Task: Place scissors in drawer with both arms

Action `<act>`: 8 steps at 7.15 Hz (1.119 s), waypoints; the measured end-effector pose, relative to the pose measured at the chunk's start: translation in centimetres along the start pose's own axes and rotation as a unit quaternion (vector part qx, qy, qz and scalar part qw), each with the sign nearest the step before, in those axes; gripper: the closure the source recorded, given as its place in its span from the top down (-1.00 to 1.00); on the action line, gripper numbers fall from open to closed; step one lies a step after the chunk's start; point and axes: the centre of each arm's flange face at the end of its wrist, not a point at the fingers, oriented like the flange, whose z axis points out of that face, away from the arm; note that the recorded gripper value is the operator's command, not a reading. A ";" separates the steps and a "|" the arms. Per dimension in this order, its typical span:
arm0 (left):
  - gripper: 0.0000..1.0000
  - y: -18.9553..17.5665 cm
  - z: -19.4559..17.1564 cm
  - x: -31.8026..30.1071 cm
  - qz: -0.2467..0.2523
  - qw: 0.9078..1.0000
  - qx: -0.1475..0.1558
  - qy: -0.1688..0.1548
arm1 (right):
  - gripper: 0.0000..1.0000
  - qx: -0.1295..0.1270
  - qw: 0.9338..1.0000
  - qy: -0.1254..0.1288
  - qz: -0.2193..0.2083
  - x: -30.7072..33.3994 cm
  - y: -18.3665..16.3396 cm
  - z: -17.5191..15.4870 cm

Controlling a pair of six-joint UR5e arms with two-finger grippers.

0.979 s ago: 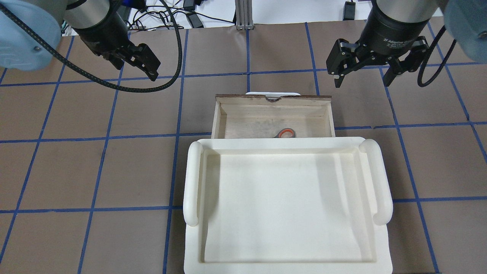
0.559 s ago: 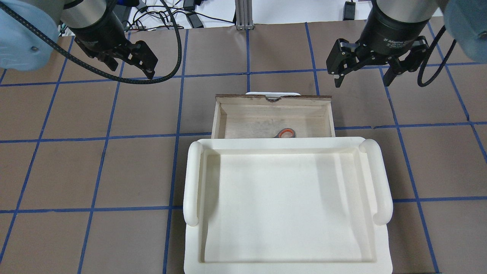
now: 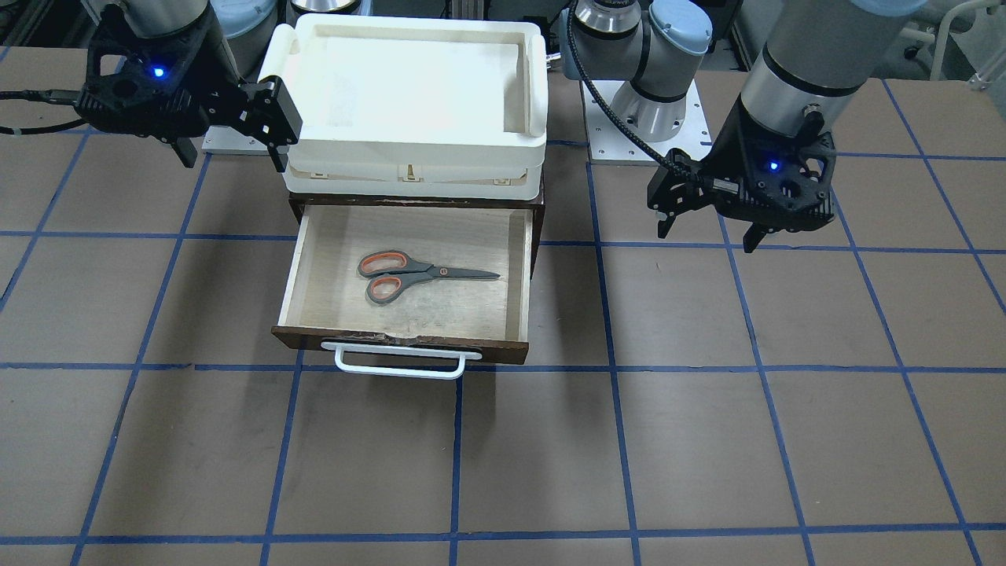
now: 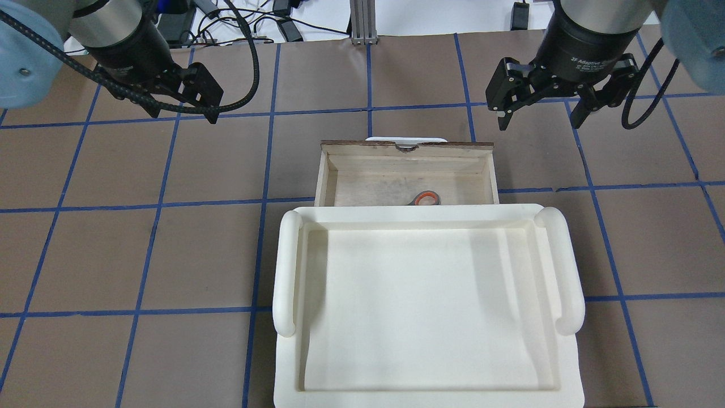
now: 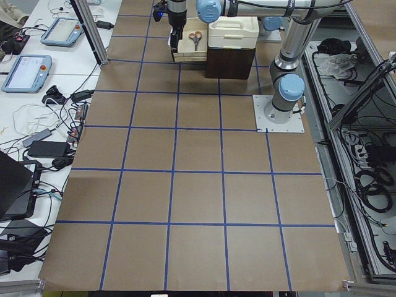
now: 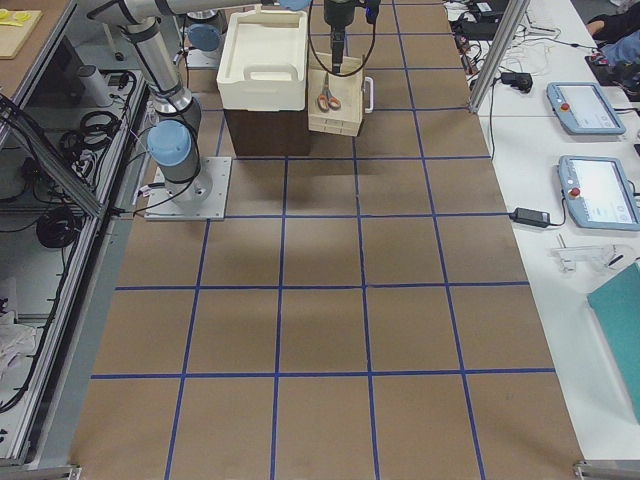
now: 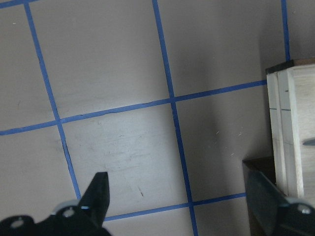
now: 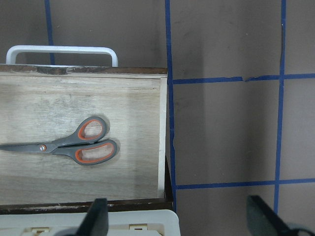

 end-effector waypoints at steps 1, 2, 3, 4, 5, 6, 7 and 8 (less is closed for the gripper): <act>1.00 0.1 0.0 -0.1 -0.002 1.000 -0.001 0.000 | 1.00 0.000 1.000 0.000 0.000 0.0 0.0 0.0; 1.00 0.3 -0.1 -0.1 -0.008 1.000 -0.002 0.000 | 1.00 0.000 1.000 0.000 0.000 0.0 0.0 0.0; 1.00 0.5 -0.3 -0.1 -0.017 1.000 -0.002 0.000 | 1.00 0.000 1.000 0.000 0.000 0.0 0.0 0.0; 1.00 0.7 -0.5 -0.4 -0.024 1.000 -0.003 -0.001 | 1.00 0.000 1.000 0.000 0.000 0.0 0.0 0.0; 1.00 1.0 -0.8 -0.9 -0.031 1.000 -0.005 -0.002 | 1.00 0.000 1.000 0.000 0.000 0.0 0.0 0.0; 1.00 1.3 -1.1 -1.0 -0.033 0.999 -0.005 -0.002 | 1.00 0.000 1.000 0.000 0.000 0.0 0.0 0.0; 1.00 1.5 -1.3 -0.9 -0.035 0.999 -0.003 -0.003 | 1.00 0.000 1.000 0.000 0.000 0.0 0.0 0.0; 1.00 1.6 -1.5 -0.7 -0.040 0.999 -0.001 -0.003 | 1.00 -0.001 1.000 0.000 0.000 0.0 0.0 0.1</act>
